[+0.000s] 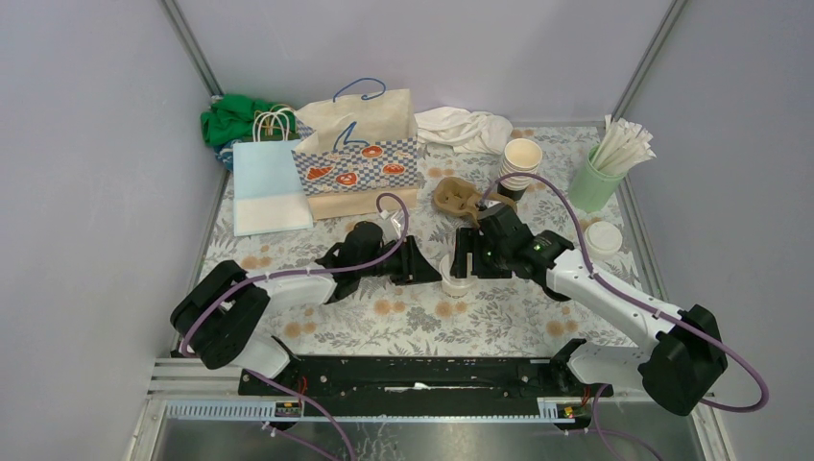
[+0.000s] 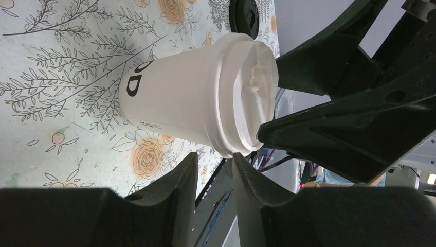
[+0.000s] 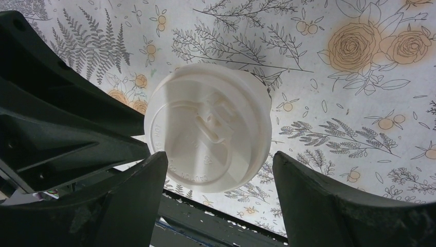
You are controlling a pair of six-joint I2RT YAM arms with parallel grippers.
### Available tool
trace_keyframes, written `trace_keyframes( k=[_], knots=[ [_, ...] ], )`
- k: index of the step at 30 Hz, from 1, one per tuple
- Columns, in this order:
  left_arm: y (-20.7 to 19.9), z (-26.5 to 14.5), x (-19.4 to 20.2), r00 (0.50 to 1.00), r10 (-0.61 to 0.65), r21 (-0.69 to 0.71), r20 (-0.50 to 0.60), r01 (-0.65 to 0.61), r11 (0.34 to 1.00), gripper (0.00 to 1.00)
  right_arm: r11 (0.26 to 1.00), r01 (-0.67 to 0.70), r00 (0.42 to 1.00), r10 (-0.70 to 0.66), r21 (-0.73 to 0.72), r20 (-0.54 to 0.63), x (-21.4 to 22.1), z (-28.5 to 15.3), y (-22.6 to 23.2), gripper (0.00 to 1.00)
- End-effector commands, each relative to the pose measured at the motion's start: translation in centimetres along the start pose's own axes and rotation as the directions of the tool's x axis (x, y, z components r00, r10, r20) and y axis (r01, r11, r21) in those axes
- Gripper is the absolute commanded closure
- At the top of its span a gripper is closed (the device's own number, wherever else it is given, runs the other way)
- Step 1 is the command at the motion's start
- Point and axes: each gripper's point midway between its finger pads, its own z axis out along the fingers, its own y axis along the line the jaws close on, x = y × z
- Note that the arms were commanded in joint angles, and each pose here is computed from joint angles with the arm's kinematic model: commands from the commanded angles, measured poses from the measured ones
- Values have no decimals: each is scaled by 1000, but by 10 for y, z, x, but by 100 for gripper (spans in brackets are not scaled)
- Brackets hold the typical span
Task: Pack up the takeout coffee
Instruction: Close the cup lid on the coffee cup.
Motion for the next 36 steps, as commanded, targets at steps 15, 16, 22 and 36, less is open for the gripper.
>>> trace_keyframes(
  k=[15, 16, 22, 36],
  knots=[
    [-23, 9, -16, 1000, 22, 112, 20, -24, 993, 64, 1000, -9, 1000, 9, -26, 6, -4, 5, -2, 23],
    [-23, 9, -15, 1000, 20, 110, 16, -21, 994, 64, 1000, -9, 1000, 10, -28, 5, -3, 6, -2, 23],
    [-17, 13, -13, 1000, 6, 102, 8, -6, 995, 67, 999, -18, 1000, 18, -34, -4, 2, 10, -4, 27],
    [4, 18, -8, 1000, -2, 27, -16, 2, 1000, 75, 998, -41, 998, 39, -40, -55, 20, 21, -15, 33]
  ],
)
